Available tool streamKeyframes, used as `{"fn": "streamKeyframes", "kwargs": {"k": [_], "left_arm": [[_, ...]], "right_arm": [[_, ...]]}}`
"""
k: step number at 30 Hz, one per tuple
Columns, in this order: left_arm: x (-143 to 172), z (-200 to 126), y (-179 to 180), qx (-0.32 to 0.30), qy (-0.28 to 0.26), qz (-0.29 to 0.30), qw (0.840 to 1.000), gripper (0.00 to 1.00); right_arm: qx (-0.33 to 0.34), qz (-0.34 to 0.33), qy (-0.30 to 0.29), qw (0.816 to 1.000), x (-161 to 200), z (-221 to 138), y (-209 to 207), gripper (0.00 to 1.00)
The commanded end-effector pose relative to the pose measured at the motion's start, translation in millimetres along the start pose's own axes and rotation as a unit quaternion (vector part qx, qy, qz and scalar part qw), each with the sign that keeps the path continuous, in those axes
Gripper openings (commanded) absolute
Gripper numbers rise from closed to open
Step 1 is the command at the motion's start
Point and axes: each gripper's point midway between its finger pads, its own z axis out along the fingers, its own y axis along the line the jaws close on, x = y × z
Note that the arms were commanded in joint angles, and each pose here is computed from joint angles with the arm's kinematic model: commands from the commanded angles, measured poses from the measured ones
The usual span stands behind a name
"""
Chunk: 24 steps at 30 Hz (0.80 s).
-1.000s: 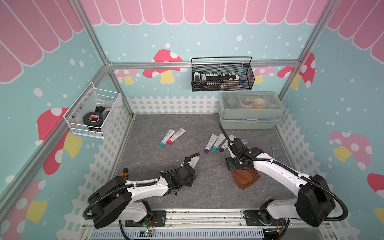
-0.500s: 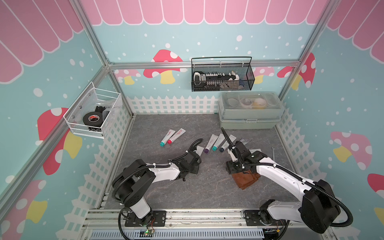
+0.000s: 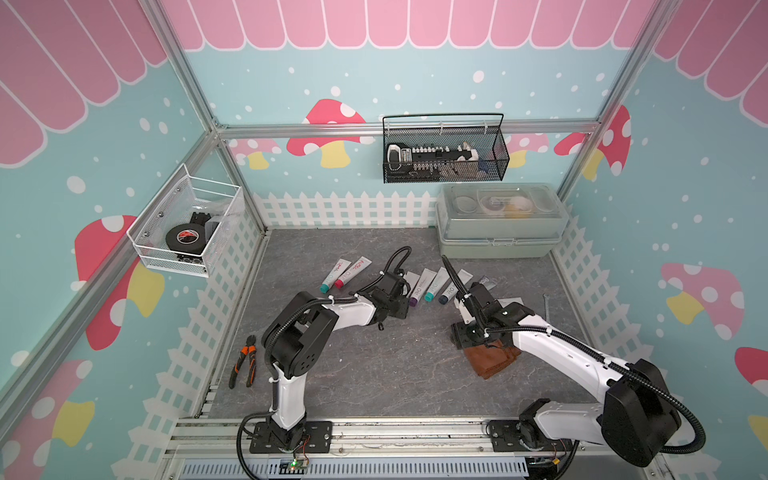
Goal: Wipe the surface of the toothpaste tube
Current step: Move the toothpaste to the center of the board, then pick up the toothpaste from the center of the board.
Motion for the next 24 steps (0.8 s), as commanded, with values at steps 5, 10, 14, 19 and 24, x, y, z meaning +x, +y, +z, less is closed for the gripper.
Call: {"fn": "streamKeyframes", "kwargs": {"k": [5,10,14,19,24], "left_arm": [[-13,-19,4,-0.01,0.0,0.003,1.0,0.52],[-26,-48,19,-0.023,-0.02,-0.007,0.999,0.62],[-35,-65,31,-0.022,-0.032,-0.016,0.999,0.63],[-40,-71,39,-0.004,-0.033,-0.033,0.999,0.64],[-33,-63,48,-0.027,-0.021,-0.038,0.999,0.63]], "right_arm": [[-0.012,-0.014,0.003,1.0,2,2,5,0.65],[-0.015,-0.014,0.002,1.0,3,6,6,0.65],[-0.019,-0.012,0.007,1.0,5,10,7,0.65],[-0.018,-0.011,0.005,1.0,6,11,6,0.65],[-0.02,-0.01,0.004,1.0,7,10,6,0.65]]}}
